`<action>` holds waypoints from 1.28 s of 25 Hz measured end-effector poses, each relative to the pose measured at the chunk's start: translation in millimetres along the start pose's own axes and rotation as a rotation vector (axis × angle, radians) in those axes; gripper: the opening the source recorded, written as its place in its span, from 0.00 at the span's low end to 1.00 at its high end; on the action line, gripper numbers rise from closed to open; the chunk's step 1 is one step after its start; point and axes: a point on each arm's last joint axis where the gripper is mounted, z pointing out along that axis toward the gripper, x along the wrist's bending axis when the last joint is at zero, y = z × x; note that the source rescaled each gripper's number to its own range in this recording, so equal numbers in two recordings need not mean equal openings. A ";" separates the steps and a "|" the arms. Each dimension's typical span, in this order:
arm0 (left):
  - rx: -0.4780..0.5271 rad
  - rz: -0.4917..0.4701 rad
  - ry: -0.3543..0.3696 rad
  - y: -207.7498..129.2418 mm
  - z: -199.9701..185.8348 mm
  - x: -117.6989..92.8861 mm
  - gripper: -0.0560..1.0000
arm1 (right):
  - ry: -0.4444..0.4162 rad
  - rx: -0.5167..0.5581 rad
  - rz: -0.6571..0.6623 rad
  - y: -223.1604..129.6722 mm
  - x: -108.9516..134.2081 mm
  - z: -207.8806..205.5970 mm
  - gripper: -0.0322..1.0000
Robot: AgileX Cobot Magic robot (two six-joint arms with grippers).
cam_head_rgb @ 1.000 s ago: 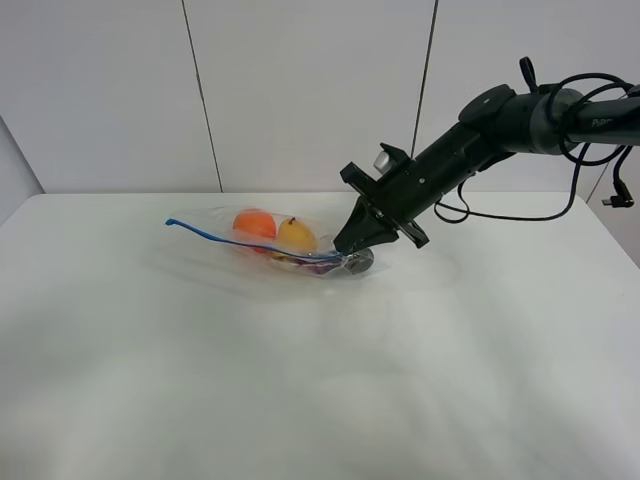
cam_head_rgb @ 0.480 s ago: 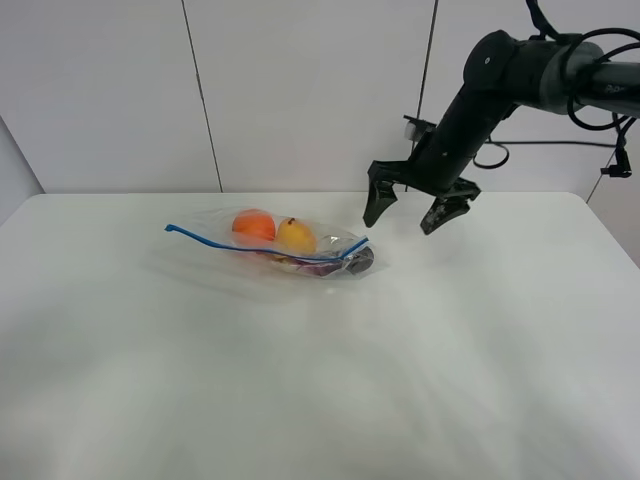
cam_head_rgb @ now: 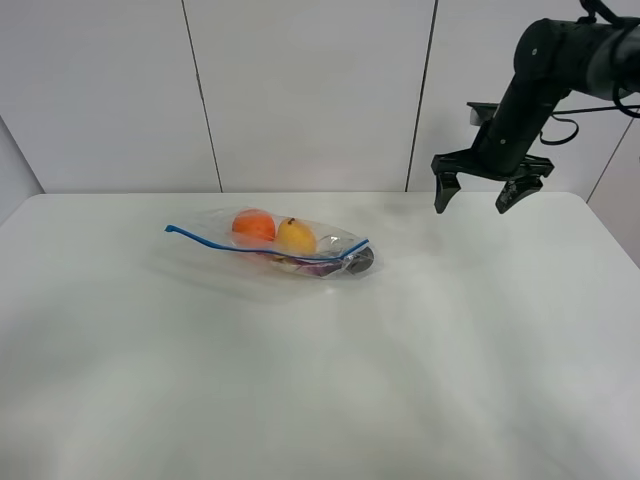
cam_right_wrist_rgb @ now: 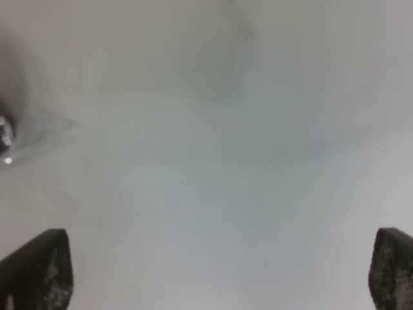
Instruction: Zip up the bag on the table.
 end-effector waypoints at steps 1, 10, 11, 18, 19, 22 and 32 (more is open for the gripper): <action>0.000 0.000 0.000 0.0 0.0 0.0 1.00 | 0.008 0.000 0.019 -0.4 -5.7 -0.1 0.99; 0.000 0.000 0.000 0.0 0.0 0.0 1.00 | -0.003 0.039 0.040 -33.1 -12.5 -20.4 0.99; 0.000 0.000 0.000 0.0 0.0 0.0 1.00 | -0.005 0.038 0.040 -40.4 -11.9 -27.5 0.99; 0.000 0.000 0.000 0.0 0.0 0.0 1.00 | -0.009 0.037 0.040 -111.2 -3.2 -75.6 1.00; 0.000 0.000 0.000 0.0 0.0 0.0 1.00 | -0.010 0.027 0.039 -126.1 -1.2 -85.0 1.00; 0.000 0.000 0.000 0.0 0.0 0.0 1.00 | -0.011 0.026 0.046 -169.1 3.2 -98.5 1.00; 0.001 0.000 0.000 -0.1 0.0 0.0 1.00 | -0.028 -0.166 0.063 -305.8 14.1 -109.2 1.00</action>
